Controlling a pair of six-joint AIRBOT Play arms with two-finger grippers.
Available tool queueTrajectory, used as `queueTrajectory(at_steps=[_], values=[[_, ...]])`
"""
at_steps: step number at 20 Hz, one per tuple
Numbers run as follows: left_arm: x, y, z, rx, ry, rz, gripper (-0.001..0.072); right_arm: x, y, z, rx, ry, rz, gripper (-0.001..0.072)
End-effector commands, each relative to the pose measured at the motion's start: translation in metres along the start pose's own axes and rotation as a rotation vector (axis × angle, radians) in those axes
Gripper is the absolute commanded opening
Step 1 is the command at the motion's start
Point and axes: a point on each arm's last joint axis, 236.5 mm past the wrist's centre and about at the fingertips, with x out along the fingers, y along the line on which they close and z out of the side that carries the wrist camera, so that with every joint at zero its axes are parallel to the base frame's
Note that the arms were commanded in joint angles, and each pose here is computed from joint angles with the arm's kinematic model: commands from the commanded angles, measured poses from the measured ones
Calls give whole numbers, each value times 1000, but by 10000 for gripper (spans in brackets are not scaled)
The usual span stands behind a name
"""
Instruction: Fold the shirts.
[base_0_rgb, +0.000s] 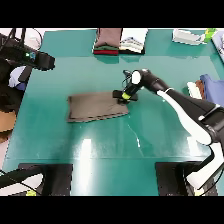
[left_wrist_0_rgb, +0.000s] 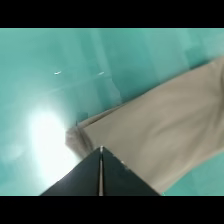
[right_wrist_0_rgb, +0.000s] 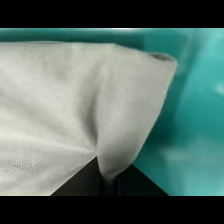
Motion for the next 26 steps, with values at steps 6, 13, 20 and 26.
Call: queueTrajectory(at_steps=[6,13,20,26], values=[[6,-74,5,139,-14,-103,25,-177,-134,106,126,-432,-79,20],[6,-103,1,176,-7,-156,25,-328,-300,139,375,-733,-181,19],[6,-106,-1,157,4,-169,25,-387,-403,113,570,-846,-264,19],[6,-106,-8,152,31,-172,25,-414,-410,114,644,-944,-75,20]])
